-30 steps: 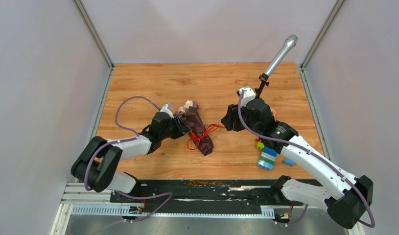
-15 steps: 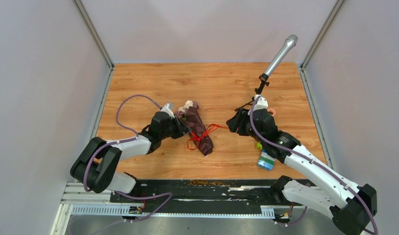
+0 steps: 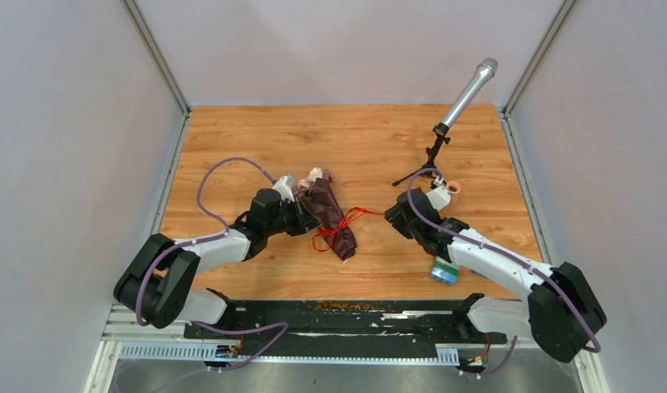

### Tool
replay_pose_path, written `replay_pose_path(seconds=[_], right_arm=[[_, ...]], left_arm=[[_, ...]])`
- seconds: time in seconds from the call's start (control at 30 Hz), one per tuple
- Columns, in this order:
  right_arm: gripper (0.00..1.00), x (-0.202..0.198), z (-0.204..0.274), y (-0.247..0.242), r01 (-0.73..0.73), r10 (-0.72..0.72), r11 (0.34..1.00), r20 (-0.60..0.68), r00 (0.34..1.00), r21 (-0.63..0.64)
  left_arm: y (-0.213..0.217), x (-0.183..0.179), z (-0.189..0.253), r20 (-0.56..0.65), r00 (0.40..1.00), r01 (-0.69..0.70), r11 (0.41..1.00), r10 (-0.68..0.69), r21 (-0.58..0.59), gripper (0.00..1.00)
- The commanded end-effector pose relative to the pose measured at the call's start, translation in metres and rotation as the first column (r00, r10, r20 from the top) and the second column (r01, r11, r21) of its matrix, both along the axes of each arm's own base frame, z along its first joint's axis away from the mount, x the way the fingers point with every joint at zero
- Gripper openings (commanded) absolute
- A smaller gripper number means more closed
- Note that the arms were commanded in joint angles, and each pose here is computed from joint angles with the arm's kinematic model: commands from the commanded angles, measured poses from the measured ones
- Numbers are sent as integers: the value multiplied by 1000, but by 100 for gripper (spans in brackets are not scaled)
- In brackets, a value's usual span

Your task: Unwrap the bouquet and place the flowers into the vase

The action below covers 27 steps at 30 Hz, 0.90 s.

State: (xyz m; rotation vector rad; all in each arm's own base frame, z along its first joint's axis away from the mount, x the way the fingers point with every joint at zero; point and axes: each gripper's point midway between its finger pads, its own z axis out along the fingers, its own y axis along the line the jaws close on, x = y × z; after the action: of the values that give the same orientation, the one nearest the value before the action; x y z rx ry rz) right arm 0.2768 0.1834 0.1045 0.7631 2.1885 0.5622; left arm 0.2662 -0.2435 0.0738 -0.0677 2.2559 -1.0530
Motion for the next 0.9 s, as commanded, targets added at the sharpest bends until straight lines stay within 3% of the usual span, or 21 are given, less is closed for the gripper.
replay_pose_path(seconds=[0.0, 0.17, 0.43, 0.87], right_arm=[[40, 25, -5, -19, 165, -165, 986, -1, 986, -24], [38, 41, -18, -48, 193, -202, 952, -13, 979, -236], [36, 66, -29, -63, 113, -158, 894, -70, 985, -434], [39, 80, -53, -71, 60, -163, 840, -145, 976, -540]], left_arm=[[-11, -3, 13, 70, 994, 89, 996, -87, -26, 0], [-15, -7, 15, 75, 990, 124, 992, -121, -35, 0], [-18, -9, 16, 88, 985, 153, 987, -149, -46, 0], [-15, -13, 20, 104, 985, 146, 987, -140, -59, 0]])
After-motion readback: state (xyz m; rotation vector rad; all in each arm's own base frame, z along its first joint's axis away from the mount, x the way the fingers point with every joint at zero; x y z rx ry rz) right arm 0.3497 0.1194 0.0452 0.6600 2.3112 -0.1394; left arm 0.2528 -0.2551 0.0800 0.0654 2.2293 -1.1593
